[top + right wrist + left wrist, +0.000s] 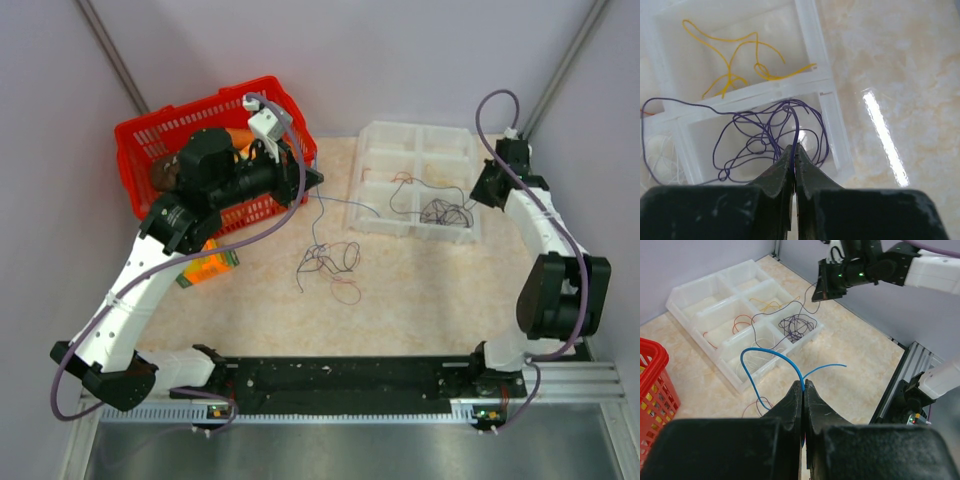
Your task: Untangle the cables
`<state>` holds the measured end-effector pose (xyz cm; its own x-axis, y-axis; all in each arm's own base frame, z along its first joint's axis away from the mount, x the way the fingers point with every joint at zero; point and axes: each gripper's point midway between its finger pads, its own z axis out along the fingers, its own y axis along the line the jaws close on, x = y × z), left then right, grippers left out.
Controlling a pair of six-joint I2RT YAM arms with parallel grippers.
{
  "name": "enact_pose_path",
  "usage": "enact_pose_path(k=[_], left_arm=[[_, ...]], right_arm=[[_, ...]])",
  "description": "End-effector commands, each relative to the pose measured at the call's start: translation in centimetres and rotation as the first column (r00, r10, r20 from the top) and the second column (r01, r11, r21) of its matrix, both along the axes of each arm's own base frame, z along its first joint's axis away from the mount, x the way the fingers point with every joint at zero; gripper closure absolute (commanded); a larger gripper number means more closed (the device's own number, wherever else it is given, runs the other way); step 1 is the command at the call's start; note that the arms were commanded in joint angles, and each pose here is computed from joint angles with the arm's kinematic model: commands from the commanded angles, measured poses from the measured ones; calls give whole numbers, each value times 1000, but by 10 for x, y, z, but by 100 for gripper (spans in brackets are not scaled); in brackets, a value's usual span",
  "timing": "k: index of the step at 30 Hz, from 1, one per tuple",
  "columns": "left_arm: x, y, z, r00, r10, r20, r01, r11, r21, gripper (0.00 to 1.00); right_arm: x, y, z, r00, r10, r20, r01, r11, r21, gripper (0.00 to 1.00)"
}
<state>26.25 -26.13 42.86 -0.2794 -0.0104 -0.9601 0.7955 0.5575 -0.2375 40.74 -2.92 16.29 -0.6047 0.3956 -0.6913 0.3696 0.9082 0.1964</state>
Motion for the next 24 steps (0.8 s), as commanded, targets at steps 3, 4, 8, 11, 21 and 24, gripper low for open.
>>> enact_pose_path(k=[3, 4, 8, 11, 21, 24], left_arm=[[-5, 5, 26, 998, 4, 67, -1, 999, -39, 100], [-4, 6, 26, 998, 10, 68, -7, 999, -37, 100], [-4, 7, 26, 997, 14, 70, -12, 999, -37, 100], [-5, 7, 26, 998, 14, 69, -12, 999, -34, 100], [-3, 5, 19, 998, 13, 58, -11, 999, -32, 100], [-5, 4, 19, 999, 3, 52, -1, 999, -36, 100]], right_arm=[[39, 34, -48, 982, 91, -168, -100, 994, -49, 100], [44, 43, -52, 978, 110, -179, -119, 992, -39, 100], [46, 52, -69, 957, 106, -271, -122, 992, -42, 100], [37, 44, -60, 954, 95, -284, -123, 989, -84, 94], [15, 95, 19, 969, 213, -128, -220, 975, -35, 37], [36, 153, 27, 946, 324, 2, -324, 946, 18, 36]])
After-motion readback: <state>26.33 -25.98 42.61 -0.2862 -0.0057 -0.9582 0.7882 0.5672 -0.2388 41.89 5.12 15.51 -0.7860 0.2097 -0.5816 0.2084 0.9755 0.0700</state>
